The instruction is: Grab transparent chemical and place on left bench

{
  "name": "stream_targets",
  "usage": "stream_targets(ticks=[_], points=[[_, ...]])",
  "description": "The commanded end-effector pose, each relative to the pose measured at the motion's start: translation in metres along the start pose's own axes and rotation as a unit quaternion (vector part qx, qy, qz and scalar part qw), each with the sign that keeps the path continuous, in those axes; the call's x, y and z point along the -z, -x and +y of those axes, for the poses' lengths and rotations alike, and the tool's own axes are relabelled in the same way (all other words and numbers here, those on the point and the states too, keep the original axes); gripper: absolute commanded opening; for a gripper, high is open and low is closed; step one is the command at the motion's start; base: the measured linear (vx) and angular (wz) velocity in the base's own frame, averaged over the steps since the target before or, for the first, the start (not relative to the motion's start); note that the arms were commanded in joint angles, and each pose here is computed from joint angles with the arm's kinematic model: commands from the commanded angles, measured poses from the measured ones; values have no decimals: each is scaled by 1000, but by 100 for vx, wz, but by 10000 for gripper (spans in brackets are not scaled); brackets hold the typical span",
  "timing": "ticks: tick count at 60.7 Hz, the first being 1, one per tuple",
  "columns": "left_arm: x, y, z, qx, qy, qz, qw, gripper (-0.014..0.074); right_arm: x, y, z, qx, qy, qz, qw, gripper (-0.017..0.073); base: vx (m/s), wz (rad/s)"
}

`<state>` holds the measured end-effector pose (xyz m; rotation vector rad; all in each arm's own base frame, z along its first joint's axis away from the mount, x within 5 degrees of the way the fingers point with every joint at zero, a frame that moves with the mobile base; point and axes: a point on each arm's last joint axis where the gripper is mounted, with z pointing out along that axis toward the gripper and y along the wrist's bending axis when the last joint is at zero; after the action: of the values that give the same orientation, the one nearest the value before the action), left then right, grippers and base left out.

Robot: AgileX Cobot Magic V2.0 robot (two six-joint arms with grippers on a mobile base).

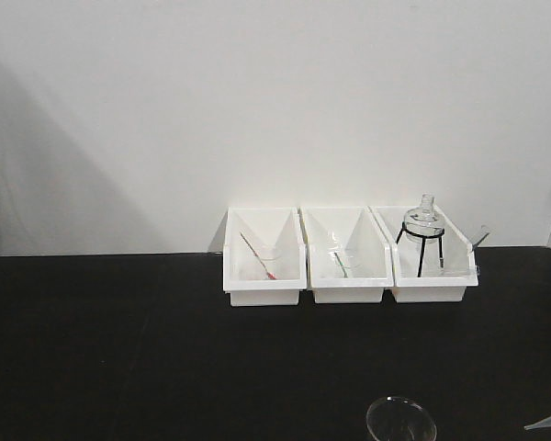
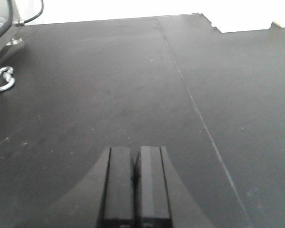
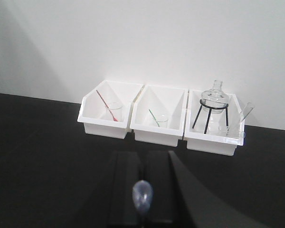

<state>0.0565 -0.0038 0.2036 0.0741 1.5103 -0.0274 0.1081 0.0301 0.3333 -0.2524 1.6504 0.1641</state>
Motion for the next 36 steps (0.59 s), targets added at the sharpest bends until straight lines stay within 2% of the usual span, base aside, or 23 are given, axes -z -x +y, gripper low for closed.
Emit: stream_targets(ticks=[1,36], points=[[1,3,0,4,1,-41,999,-3,1,17,1,5,9,-50,999,-4,2,-4],[1,3,0,4,1,-41,999,-3,2,18,2,5,10,-55,998,-4,0,0]])
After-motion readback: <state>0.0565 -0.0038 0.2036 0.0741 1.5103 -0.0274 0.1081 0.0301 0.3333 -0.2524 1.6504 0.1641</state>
